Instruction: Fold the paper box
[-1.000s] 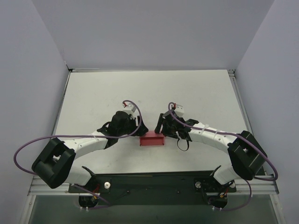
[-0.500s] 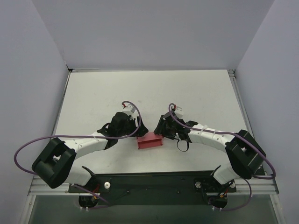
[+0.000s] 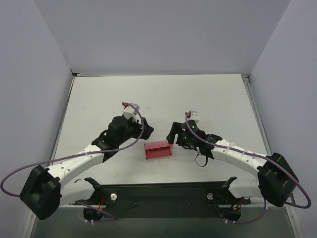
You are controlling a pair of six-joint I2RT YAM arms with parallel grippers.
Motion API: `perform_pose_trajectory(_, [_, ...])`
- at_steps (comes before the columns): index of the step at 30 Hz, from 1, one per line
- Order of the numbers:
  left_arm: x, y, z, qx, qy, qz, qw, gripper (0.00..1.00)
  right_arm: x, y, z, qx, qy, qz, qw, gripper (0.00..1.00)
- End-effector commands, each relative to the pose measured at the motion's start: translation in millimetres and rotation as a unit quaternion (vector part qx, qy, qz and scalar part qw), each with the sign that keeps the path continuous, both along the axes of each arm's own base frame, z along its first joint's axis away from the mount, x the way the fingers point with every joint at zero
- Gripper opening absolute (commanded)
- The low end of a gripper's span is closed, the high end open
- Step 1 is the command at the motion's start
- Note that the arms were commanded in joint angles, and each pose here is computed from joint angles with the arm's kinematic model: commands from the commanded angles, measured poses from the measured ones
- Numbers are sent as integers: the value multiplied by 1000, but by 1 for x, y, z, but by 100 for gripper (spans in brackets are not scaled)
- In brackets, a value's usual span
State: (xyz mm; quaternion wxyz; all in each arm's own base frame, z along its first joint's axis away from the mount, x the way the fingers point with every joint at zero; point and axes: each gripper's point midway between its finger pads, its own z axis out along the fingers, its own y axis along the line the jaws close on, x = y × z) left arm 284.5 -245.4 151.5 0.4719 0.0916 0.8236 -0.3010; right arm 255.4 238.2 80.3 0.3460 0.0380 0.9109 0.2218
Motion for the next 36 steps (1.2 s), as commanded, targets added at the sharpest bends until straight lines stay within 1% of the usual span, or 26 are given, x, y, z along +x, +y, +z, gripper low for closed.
perform_pose_trajectory(1, [-9, 21, 15, 28, -48, 9, 998, 80, 2, -13, 27, -49, -128, 89, 987, 70])
perform_pose_trajectory(2, [-18, 24, 3, 37, -39, 4, 999, 80, -4, -17, 20, -61, -137, 113, 982, 70])
perform_pose_trajectory(3, [-24, 27, 5, 33, -45, 3, 998, 80, -4, -15, 25, -61, -158, 130, 977, 70])
perform_pose_trajectory(4, [-28, 29, 3, 36, -46, 4, 998, 80, -10, -13, 31, -68, -181, 168, 967, 70])
perform_pose_trajectory(5, [-37, 30, -9, 46, -41, 0, 998, 80, -14, -12, 30, -72, -188, 190, 961, 70])
perform_pose_trajectory(6, [-42, 31, -3, 41, -53, -3, 998, 80, -17, -11, 32, -78, -196, 204, 956, 70])
perform_pose_trajectory(7, [-47, 31, -5, 45, -56, -8, 997, 80, -20, -10, 33, -96, -213, 228, 945, 70])
perform_pose_trajectory(8, [-51, 33, -10, 51, -56, -6, 997, 80, -22, -7, 36, -98, -220, 242, 940, 70])
perform_pose_trajectory(9, [-59, 30, -5, 47, -66, -17, 997, 80, -23, -8, 34, -111, -219, 252, 936, 70])
perform_pose_trajectory(10, [-64, 30, -8, 52, -65, -20, 996, 80, -26, -5, 34, -124, -228, 269, 928, 69])
perform_pose_trajectory(13, [-77, 29, -13, 50, -69, -30, 996, 80, -24, -5, 31, -154, -233, 276, 920, 69])
perform_pose_trajectory(17, [-87, 29, -27, 49, -50, -34, 997, 80, -26, 7, 25, -179, -238, 310, 903, 68])
perform_pose_trajectory(18, [-88, 30, -30, 47, -44, -30, 997, 79, -23, 5, 24, -192, -241, 305, 901, 67])
perform_pose_trajectory(20, [-86, 37, -37, 57, -34, -8, 998, 78, -23, 10, 22, -204, -243, 313, 895, 66])
perform_pose_trajectory(21, [-84, 39, -37, 50, -29, 9, 998, 77, -23, 14, 22, -210, -246, 318, 891, 66])
perform_pose_trajectory(22, [-84, 50, -48, 72, -14, 29, 997, 77, -21, 13, 18, -221, -242, 315, 891, 65])
perform_pose_trajectory(25, [-81, 59, -53, 58, 3, 73, 996, 77, -15, 15, 12, -236, -247, 310, 888, 63])
perform_pose_trajectory(27, [-83, 56, -53, 44, 2, 67, 997, 76, -13, 18, 12, -240, -255, 307, 885, 61])
perform_pose_trajectory(28, [-83, 54, -52, 39, 1, 66, 997, 76, -11, 18, 12, -244, -258, 304, 884, 59])
perform_pose_trajectory(31, [-82, 57, -60, 52, 11, 73, 996, 75, -9, 19, 10, -252, -262, 305, 880, 53])
perform_pose_trajectory(33, [-80, 60, -65, 65, 17, 83, 994, 74, -7, 20, 10, -255, -264, 304, 879, 50])
perform_pose_trajectory(35, [-76, 64, -71, 79, 22, 98, 992, 72, -7, 20, 10, -256, -265, 306, 878, 44])
perform_pose_trajectory(36, [-74, 64, -71, 78, 21, 102, 992, 71, -7, 22, 10, -256, -266, 308, 877, 43])
